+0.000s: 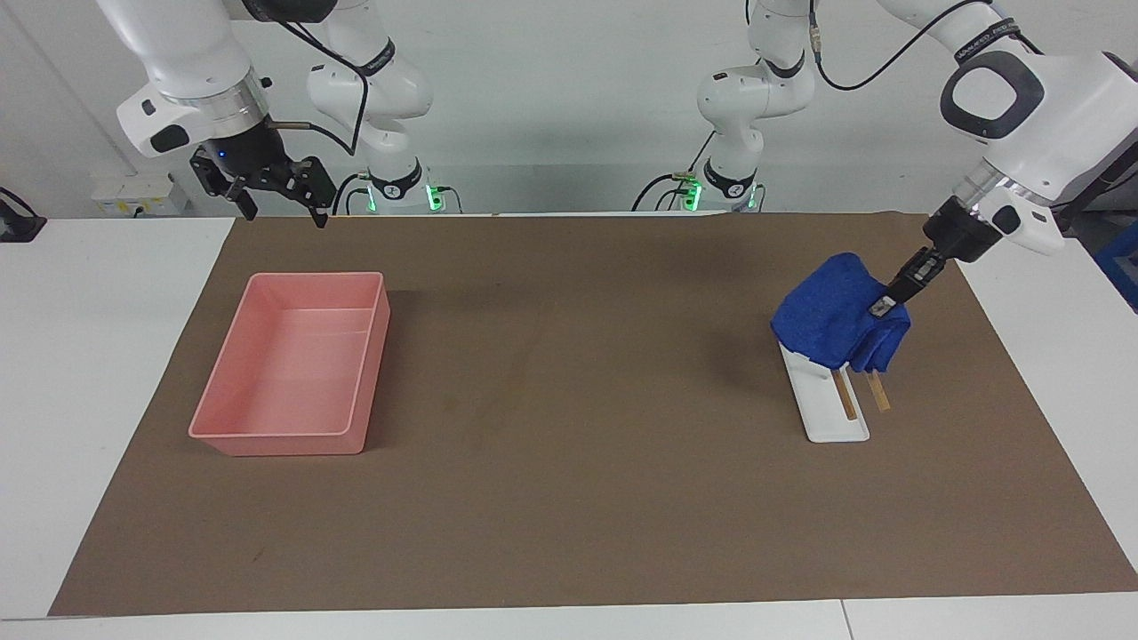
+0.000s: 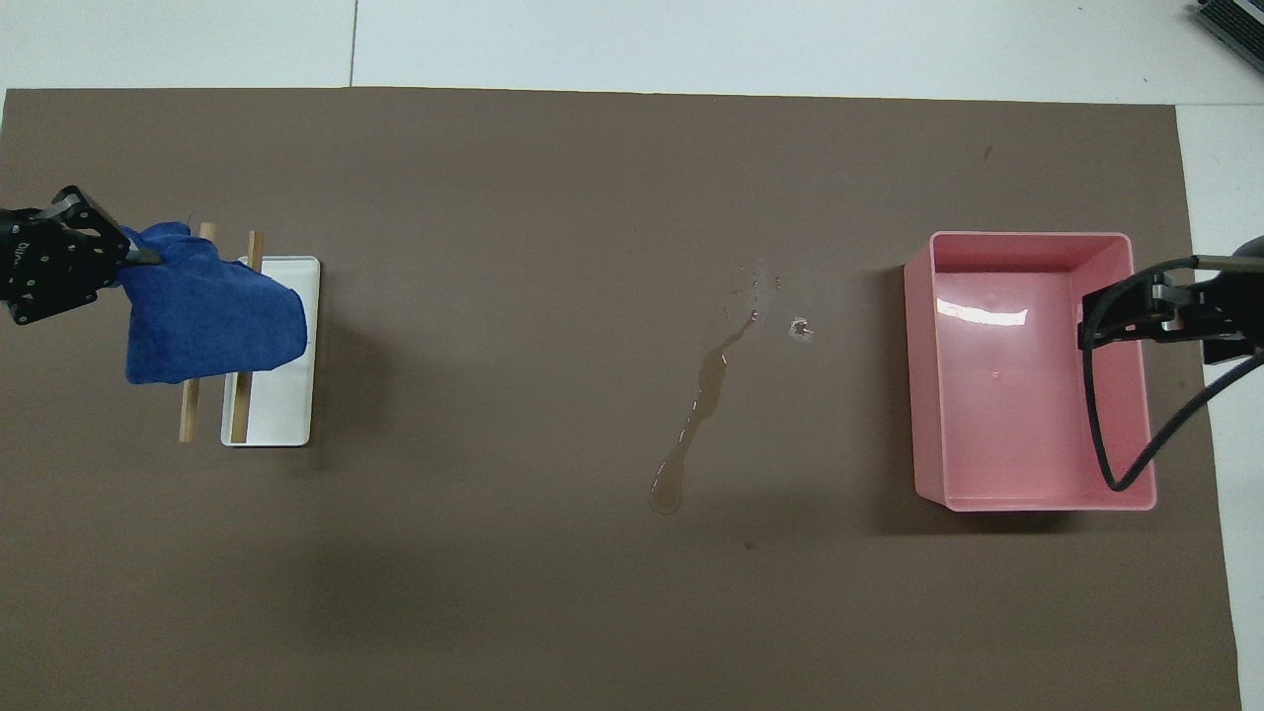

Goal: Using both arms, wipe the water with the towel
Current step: 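Grasp the blue towel with the left gripper and lift it, then carry the towel toward center while the right gripper reaches toward it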

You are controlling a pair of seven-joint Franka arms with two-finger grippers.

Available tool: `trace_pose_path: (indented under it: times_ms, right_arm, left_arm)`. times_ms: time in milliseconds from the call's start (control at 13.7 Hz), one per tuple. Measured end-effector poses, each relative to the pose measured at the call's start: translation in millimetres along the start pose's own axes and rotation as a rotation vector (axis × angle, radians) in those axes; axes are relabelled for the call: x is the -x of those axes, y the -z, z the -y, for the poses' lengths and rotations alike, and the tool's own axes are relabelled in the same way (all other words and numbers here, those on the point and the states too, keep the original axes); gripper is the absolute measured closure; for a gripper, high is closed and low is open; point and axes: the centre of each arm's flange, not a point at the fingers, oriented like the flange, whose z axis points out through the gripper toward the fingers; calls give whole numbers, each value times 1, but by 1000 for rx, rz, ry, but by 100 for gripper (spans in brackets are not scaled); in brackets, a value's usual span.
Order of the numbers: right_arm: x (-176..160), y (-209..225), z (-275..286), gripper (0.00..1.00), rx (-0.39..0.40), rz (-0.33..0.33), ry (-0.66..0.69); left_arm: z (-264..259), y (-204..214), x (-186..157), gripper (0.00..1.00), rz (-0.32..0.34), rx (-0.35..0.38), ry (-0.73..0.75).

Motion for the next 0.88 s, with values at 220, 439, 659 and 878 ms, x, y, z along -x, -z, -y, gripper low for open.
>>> trace_pose_path:
  times_ms: [220,439,659,878]
  right_arm:
    - [0,0,2,0,-3,2,-11]
    - [4,0,18,0,-74,15,-1]
    - [9,3,42,0,-165,28,40]
    - [19,7,99,0,-186,-34,147]
  left_arm:
    - [-34,-11,38,89,23,-8,74]
    - [-64,-30,76,89,53,-28,145]
    - [-85,-44,104,89,65,-36,211]
    - [-105,-60,133,89,78,-9,315]
